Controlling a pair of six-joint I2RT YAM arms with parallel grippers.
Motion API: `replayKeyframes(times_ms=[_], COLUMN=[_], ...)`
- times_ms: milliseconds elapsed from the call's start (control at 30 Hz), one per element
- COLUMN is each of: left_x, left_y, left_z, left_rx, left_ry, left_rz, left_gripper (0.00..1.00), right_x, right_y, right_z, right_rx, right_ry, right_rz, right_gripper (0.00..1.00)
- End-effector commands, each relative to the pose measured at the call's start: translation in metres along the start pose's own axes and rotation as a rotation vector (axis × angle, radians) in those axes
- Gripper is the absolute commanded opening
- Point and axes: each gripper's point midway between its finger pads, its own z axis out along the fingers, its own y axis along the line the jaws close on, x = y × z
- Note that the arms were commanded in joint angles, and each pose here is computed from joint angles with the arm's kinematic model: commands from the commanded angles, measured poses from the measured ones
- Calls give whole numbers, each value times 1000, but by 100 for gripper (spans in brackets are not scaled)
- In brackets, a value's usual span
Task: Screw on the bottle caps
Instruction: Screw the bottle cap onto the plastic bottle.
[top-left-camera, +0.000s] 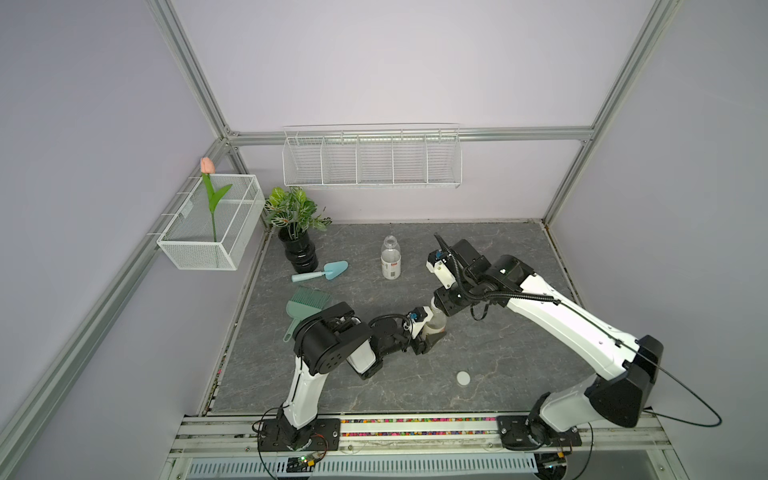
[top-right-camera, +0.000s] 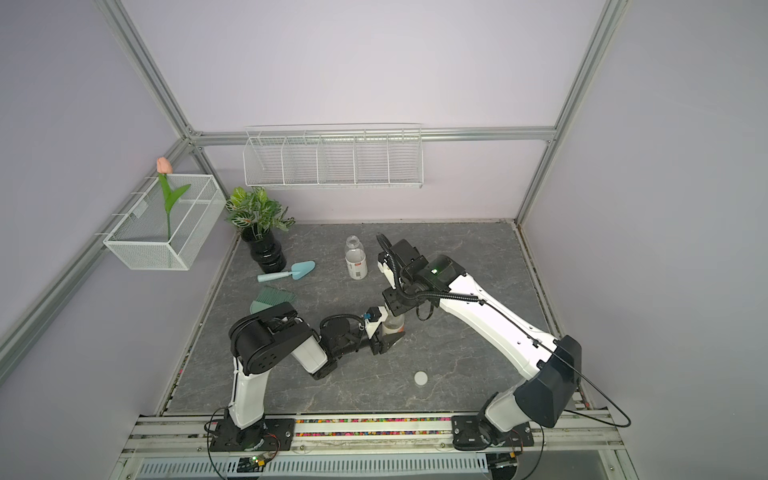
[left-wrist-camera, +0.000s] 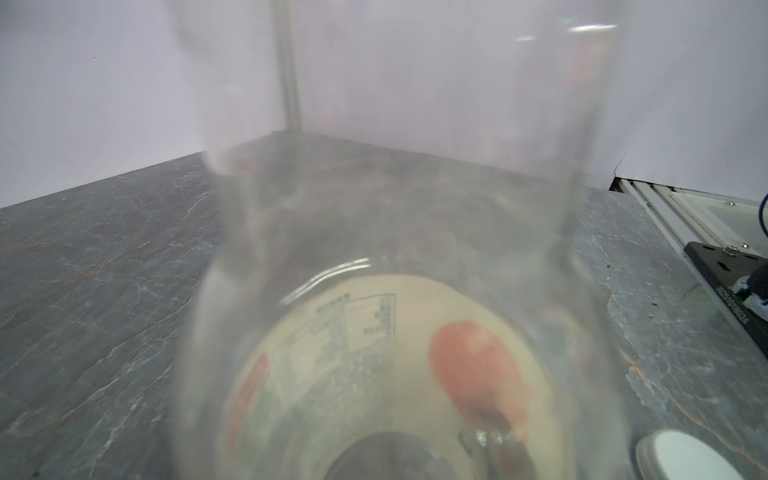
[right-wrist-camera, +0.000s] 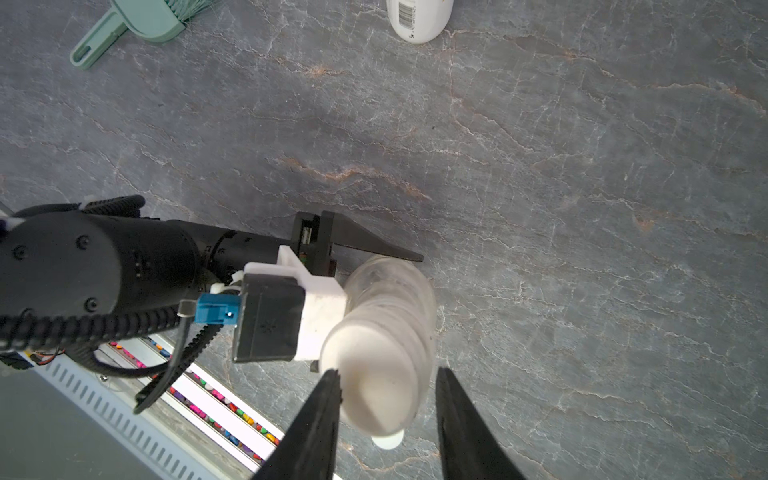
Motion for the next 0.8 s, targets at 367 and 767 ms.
replayKeyframes(times_ms=[367, 767], left_x=[37, 37], left_y=[-11, -10], left_z=[-5, -7], left_rx=[25, 16], left_ry=[117, 114], left_rz=[-12, -4], left_gripper=[67, 67], right_x=[1, 2], right_y=[-9, -12], right_z=[-4, -5], right_rx=[10, 19], right_ry=[-14, -17], right_rz=[41, 45], right_gripper=[30, 29])
